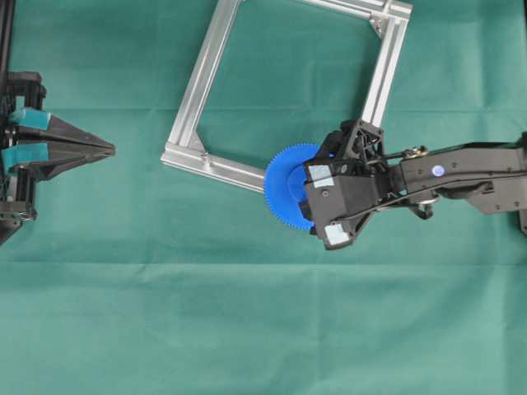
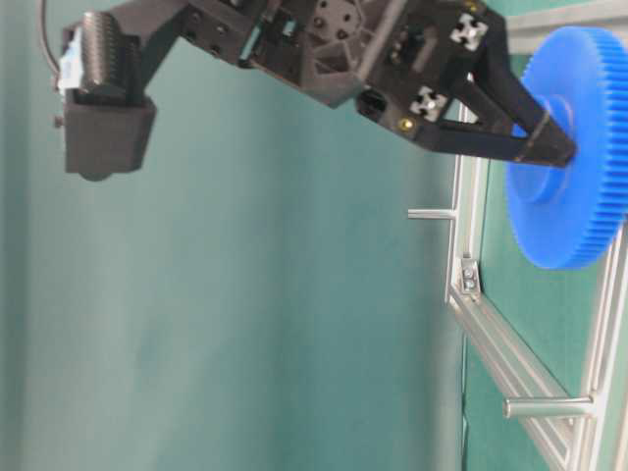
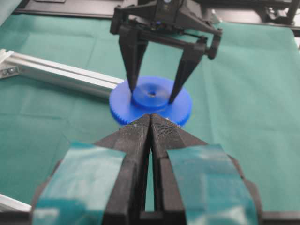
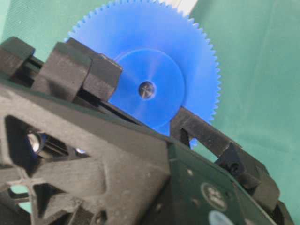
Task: Find the location of the shaft and insert the gear.
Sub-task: 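Push the blue gear onto the shaft with the right gripper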
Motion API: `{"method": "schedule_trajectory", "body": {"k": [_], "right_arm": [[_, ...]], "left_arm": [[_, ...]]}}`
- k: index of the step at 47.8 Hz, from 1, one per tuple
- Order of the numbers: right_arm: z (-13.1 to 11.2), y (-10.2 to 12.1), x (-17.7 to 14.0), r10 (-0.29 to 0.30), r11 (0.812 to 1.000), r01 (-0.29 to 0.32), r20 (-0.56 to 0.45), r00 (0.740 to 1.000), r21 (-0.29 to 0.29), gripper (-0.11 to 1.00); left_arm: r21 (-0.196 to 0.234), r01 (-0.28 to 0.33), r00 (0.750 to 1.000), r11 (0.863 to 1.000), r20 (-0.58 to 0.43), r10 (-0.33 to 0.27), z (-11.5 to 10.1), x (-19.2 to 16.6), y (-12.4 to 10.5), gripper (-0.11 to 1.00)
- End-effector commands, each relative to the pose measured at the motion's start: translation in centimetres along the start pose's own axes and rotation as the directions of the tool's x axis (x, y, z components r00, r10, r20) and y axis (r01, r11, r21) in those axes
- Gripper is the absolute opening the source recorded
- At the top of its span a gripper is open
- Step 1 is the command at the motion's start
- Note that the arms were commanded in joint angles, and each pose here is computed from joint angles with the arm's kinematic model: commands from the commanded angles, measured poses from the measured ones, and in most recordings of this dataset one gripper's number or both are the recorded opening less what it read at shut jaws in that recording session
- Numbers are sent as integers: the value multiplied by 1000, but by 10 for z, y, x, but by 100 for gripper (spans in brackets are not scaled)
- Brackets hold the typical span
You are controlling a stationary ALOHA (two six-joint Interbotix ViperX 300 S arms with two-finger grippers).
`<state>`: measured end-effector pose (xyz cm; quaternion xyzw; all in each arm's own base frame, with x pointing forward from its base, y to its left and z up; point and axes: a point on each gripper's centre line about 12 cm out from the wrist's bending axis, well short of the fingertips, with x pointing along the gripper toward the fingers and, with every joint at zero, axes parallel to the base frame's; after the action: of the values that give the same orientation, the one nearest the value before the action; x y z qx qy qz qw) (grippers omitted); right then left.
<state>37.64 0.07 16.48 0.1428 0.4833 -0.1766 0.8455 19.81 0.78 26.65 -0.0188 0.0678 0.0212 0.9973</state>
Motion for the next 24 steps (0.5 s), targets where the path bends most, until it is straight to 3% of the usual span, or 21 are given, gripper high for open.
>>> {"method": "schedule_trajectory", "body": {"k": [1, 24], "right_arm": [[8, 3, -4, 18, 1000, -18, 29, 999, 1, 69], [4, 4, 6, 12, 1000, -12, 12, 1000, -13, 68]], "left_arm": [[-3, -1, 1000, 1000, 12, 1, 6, 2, 0, 1], [-3, -1, 1000, 1000, 11, 1, 5, 2, 0, 1]]}}
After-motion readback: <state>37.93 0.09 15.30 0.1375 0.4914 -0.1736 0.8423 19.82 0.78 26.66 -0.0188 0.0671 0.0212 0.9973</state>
